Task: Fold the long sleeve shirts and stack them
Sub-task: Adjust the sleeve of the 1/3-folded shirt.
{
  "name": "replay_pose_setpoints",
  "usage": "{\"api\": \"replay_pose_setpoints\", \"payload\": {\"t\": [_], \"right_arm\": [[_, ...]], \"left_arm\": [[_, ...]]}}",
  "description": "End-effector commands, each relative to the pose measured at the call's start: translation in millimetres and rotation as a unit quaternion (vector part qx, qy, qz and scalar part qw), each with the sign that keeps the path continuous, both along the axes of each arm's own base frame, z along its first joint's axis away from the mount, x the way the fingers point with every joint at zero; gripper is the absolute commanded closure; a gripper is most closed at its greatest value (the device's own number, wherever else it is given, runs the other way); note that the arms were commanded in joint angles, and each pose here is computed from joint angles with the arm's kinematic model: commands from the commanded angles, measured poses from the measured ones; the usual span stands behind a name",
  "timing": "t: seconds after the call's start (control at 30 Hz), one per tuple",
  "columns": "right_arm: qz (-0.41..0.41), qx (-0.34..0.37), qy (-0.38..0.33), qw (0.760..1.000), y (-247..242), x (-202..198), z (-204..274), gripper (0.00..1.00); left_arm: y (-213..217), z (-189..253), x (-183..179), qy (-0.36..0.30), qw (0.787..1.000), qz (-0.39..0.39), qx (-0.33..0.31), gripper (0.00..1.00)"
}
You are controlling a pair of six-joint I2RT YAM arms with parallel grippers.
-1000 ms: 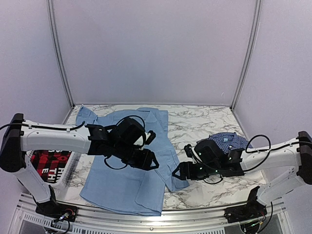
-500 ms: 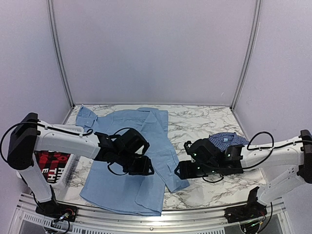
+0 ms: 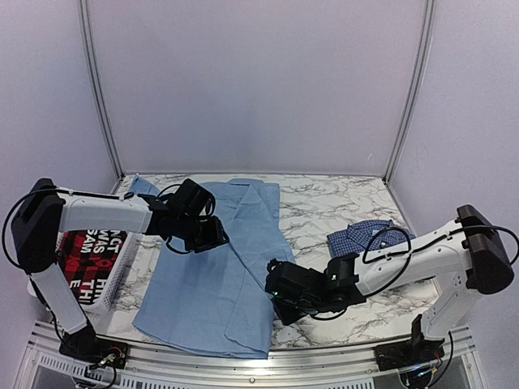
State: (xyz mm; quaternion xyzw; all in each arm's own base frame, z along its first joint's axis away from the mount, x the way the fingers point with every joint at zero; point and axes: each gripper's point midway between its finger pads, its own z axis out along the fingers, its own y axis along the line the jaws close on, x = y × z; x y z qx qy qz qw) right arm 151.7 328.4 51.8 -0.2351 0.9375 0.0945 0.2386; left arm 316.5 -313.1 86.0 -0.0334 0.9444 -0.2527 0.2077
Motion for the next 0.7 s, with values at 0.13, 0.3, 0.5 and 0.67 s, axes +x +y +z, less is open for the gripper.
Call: {"api": "replay_pose_setpoints", "payload": {"t": [0.13, 0.3, 0.5, 0.67], "right_arm": [[0.020, -0.042, -0.007, 0.999, 0.6, -15.0, -11.7, 0.61], [0.031, -0.063, 0.002, 0.998, 1.2, -23.1, -28.3, 0.64], [0.018, -0.075, -0.006, 0.997, -6.6, -20.2, -27.3, 0.77], [0.020, -0.080, -0.025, 0.996, -4.6, -14.0, -7.6, 0.99]], "left_arm": [[-5.3, 0.9, 19.2, -0.007, 1.000, -0.013, -0.007, 0.57], [-3.8, -1.0, 28.1, -0.003, 1.000, -0.009, -0.010, 0.57], [-4.0, -3.4, 32.8, 0.000, 1.000, -0.008, -0.012, 0.57], [-5.6, -7.6, 36.6, 0.008, 1.000, -0.005, -0.017, 0.58]]}}
